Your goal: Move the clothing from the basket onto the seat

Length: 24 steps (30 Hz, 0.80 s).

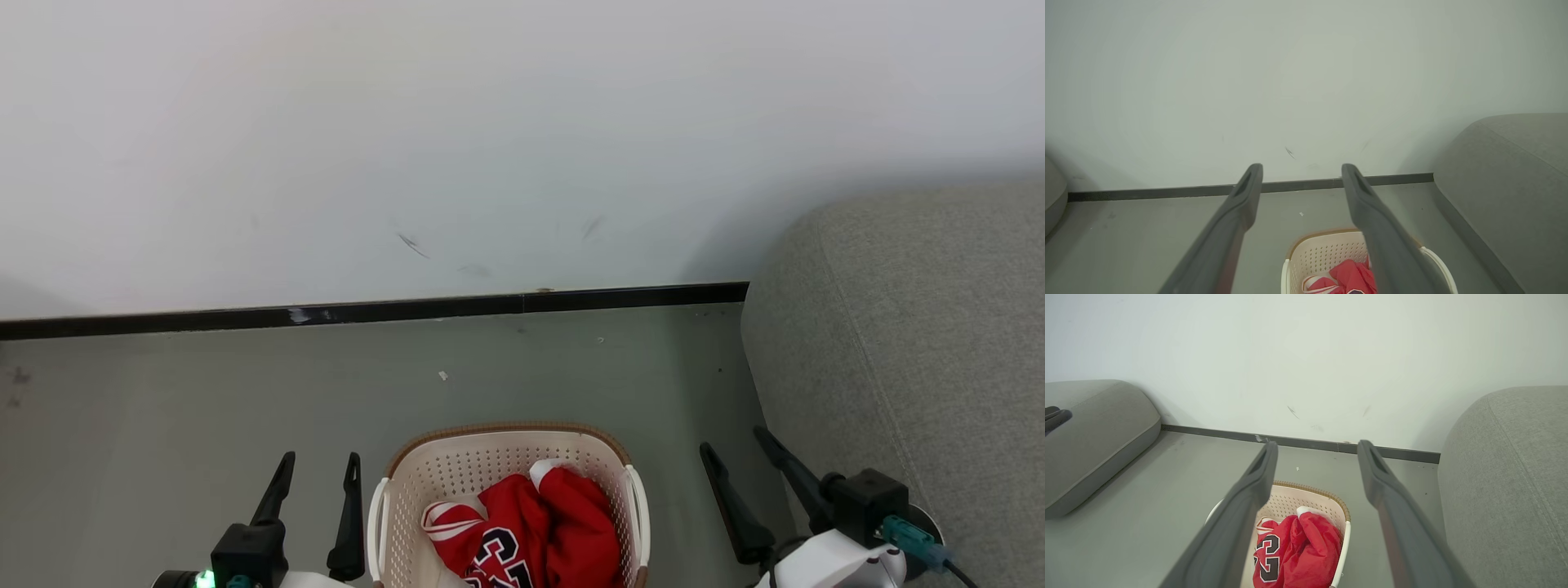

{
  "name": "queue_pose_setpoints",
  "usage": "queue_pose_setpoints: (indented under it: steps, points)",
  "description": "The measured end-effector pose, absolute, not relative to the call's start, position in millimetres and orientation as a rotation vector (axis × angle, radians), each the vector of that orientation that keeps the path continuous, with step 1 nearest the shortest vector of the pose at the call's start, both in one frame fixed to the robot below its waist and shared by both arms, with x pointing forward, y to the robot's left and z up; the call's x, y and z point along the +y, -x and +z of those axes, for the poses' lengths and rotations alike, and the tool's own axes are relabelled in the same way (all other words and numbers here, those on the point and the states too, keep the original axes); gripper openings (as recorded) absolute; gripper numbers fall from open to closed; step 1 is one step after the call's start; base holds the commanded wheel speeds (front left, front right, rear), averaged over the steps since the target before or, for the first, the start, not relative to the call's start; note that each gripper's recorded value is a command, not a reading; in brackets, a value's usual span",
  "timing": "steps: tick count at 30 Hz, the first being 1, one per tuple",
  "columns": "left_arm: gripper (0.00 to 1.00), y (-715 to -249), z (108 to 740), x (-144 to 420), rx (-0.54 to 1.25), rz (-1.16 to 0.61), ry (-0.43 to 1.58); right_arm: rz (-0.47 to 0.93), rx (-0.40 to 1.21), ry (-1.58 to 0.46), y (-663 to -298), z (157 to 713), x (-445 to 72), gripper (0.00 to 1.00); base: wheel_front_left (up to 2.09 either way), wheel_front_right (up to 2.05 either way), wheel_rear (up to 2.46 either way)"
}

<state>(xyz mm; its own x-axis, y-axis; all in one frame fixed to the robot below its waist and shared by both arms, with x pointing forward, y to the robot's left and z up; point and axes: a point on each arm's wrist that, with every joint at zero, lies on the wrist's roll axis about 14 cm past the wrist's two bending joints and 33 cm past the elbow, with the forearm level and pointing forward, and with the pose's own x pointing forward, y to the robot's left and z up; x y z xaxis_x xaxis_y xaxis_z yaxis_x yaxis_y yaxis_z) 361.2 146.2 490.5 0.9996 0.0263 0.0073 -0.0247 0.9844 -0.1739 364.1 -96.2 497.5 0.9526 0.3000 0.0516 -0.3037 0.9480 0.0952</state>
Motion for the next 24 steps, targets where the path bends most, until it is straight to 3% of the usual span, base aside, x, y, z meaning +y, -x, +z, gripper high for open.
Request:
queue_pose_setpoints:
  steps: [24]
  points:
    - [1.00,-374.1,431.6,112.3,0.181,-0.102,0.131,0.193,-0.053,-0.057,-374.1,498.2,-135.2,1.00,0.00,0.00,0.00]
